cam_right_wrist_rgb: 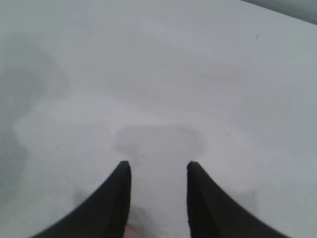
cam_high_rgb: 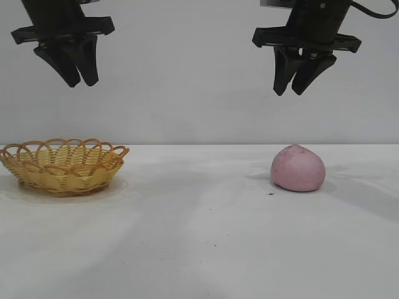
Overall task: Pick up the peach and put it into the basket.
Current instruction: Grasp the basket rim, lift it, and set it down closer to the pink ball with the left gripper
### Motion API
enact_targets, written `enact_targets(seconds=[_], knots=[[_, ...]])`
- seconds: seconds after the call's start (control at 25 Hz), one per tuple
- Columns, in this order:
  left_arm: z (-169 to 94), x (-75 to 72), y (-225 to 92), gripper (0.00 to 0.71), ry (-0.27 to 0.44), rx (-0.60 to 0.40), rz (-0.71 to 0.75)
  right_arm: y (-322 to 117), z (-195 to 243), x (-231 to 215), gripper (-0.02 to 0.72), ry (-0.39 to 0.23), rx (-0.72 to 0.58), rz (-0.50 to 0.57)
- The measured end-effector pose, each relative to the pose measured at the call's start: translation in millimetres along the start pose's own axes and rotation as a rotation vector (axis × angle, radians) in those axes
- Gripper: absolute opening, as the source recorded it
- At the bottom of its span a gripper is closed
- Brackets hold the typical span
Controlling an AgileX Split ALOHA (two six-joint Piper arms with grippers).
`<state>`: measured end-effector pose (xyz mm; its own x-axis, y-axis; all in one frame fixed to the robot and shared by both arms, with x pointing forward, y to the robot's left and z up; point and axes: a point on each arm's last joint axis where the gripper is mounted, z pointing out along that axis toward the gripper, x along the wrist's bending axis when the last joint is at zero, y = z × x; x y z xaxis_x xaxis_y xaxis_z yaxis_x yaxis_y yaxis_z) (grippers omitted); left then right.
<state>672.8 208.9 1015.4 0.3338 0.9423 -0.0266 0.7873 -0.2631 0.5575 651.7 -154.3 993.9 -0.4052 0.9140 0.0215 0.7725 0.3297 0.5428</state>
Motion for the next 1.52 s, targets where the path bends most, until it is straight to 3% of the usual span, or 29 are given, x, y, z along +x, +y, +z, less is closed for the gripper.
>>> enact_targets(seconds=[0.48, 0.68, 0.76, 1.0, 1.16, 1.32, 1.44, 1.52], knots=[[0.0, 0.9, -0.6, 0.262, 0.009, 0.007, 0.007, -0.6, 0.0, 0.1, 0.221, 0.001, 0.007, 0.0], [7.9, 15.1, -15.1, 0.262, 0.15, 0.163, 0.07, -4.1, -0.1, 0.6, 0.221, 0.007, 0.045, 0.0], [18.3, 18.0, -23.0, 0.262, 0.168, 0.231, 0.083, -4.4, -0.1, 0.7, 0.221, 0.008, 0.048, 0.0], [48.4, 22.5, -41.0, 0.262, 0.155, 0.343, 0.067, -6.0, -0.2, 0.9, 0.221, 0.01, 0.066, -0.002], [55.9, 36.5, -49.0, 0.262, 0.151, 0.372, 0.024, -6.4, -0.2, 0.9, 0.221, 0.01, 0.07, -0.002], [63.9, 42.7, -57.1, 0.262, 0.079, 0.401, -0.018, -6.1, -0.2, 1.0, 0.221, 0.011, 0.067, -0.002], [71.0, 40.0, -61.6, 0.094, 0.043, 0.422, -0.034, -6.0, -0.2, 1.0, 0.221, 0.011, 0.066, -0.002], [71.0, 37.6, -61.8, 0.073, 0.02, 0.425, -0.068, -6.0, -0.2, 1.0, 0.221, 0.011, 0.066, -0.002]])
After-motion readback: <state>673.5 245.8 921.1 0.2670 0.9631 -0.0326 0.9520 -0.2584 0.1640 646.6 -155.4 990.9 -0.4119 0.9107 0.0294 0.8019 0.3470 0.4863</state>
